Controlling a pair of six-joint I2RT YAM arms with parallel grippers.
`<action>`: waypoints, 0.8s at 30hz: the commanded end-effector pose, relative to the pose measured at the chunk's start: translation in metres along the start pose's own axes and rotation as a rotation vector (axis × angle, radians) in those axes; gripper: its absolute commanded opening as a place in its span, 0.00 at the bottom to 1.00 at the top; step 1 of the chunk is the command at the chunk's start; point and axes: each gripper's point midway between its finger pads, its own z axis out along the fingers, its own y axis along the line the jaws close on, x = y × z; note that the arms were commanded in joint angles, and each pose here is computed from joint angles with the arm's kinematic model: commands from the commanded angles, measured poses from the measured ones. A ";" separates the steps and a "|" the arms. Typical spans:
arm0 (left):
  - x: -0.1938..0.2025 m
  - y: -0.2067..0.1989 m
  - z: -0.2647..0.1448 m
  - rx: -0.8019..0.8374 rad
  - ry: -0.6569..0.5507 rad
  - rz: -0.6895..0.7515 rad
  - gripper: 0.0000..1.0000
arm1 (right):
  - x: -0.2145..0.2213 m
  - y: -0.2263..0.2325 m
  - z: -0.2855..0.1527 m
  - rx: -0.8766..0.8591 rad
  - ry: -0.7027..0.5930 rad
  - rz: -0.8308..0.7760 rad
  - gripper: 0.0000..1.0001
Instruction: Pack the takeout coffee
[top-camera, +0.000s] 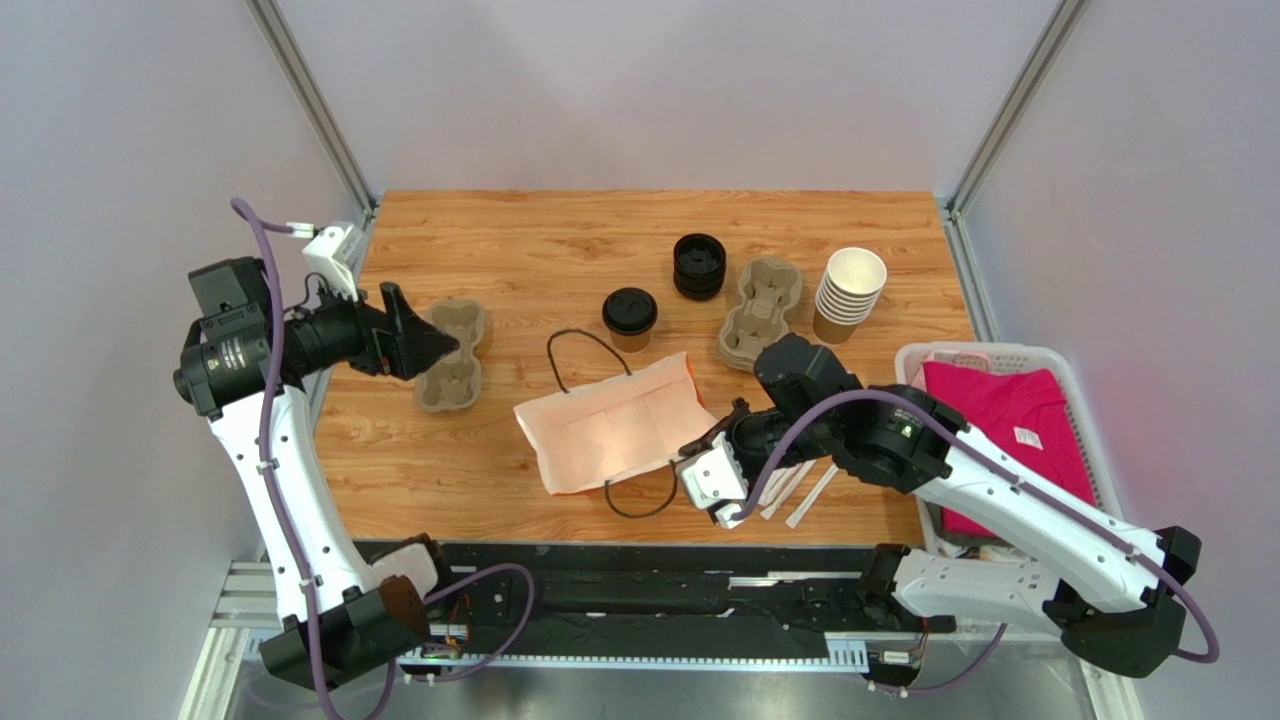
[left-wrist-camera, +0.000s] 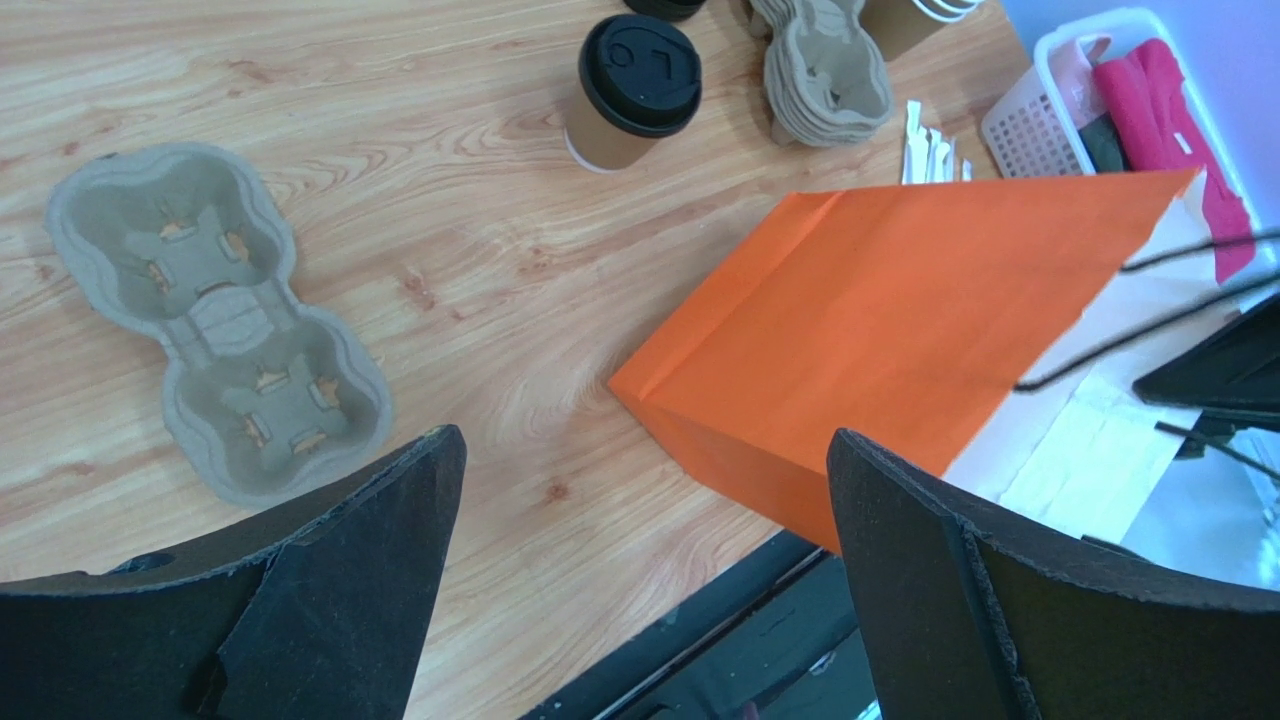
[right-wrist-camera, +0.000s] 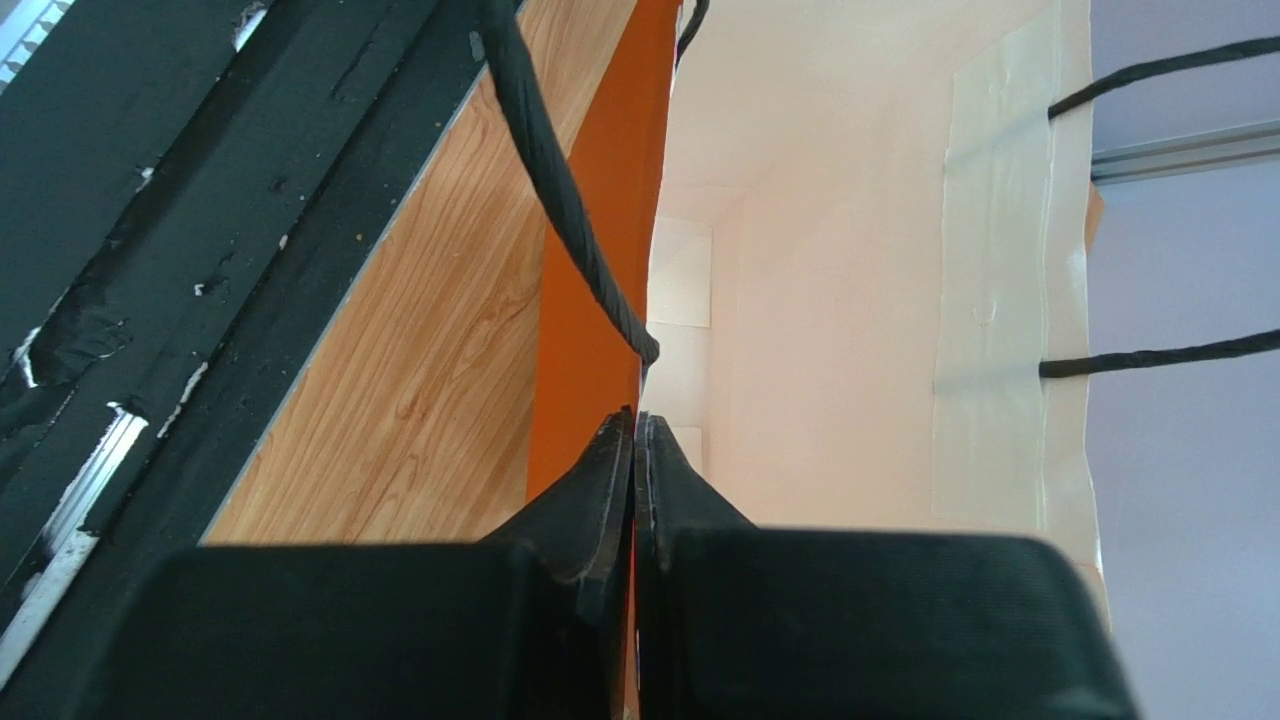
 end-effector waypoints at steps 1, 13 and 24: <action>0.006 -0.010 -0.002 0.010 -0.003 0.071 0.99 | -0.009 -0.021 -0.002 0.084 -0.026 -0.080 0.15; -0.004 -0.005 0.004 0.000 -0.040 0.065 0.99 | -0.026 -0.047 -0.052 0.268 0.015 0.154 0.77; -0.024 0.013 0.008 -0.097 -0.163 -0.011 0.99 | -0.004 -0.073 -0.137 0.825 -0.029 0.936 0.84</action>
